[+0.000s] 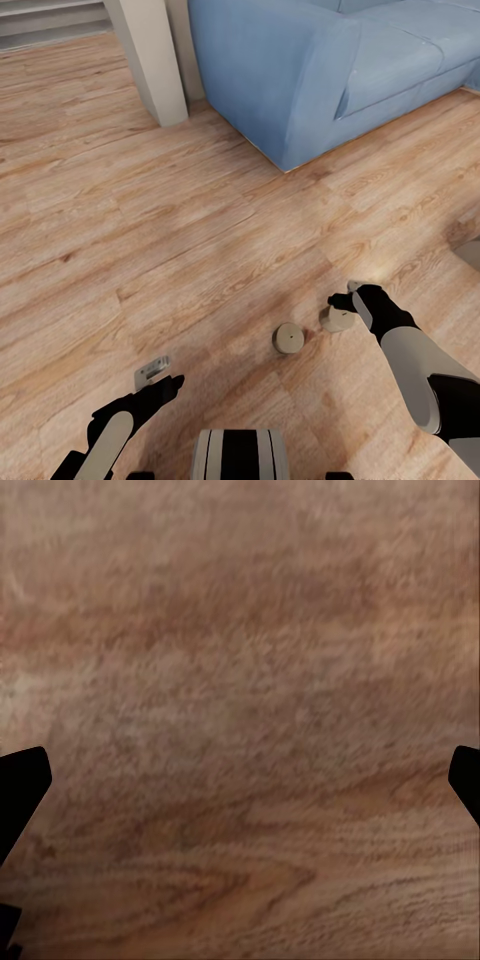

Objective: Place each of the two pumpkins and all three candles from the living room inside a cabinet in the living room (use any cabinet), then make sure every cabinet is closed, and position the cauldron so it is next to a table in the living room.

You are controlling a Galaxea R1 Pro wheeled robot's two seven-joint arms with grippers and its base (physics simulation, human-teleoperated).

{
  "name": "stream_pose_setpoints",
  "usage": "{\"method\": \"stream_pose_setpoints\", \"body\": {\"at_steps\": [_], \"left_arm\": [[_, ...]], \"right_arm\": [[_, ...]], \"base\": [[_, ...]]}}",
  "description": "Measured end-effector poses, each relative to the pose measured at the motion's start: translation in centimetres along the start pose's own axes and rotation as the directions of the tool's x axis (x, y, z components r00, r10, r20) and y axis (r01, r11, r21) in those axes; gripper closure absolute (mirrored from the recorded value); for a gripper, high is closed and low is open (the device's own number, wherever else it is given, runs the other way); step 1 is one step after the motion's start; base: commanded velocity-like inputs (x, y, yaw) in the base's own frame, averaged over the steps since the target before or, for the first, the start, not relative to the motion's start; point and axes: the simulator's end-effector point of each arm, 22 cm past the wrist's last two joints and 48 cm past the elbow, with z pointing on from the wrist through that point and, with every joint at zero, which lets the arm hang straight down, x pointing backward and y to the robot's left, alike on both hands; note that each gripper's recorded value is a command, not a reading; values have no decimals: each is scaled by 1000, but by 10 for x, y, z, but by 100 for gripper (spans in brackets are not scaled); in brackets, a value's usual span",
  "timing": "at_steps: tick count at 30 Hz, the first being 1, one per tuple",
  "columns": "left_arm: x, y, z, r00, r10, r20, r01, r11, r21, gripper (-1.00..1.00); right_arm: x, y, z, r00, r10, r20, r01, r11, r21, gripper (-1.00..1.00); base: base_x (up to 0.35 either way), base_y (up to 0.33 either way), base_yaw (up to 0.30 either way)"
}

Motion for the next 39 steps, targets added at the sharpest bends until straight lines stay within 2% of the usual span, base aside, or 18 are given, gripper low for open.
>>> {"method": "stream_pose_setpoints", "body": {"at_steps": [10,16,32,39], "left_arm": [[2,1,1,1000,0,-4,0,1000,-3,-100],[9,6,9,1000,-2,-26,2,1000,-15,-100],[10,5,9,1000,-1,-27,1,1000,-15,-100],[19,10,18,999,-4,-52,2,1000,-27,-100]], "right_arm": [[-4,0,0,1000,2,9,-2,1000,-1,-100],[10,1,13,1000,-1,-21,1,1000,3,-100],[13,0,13,999,1,-33,-1,1000,3,-100],[27,1,28,998,-3,-62,3,1000,7,-100]], "base": [[0,0,0],[0,0,0],[0,0,0],[0,0,0]]}}
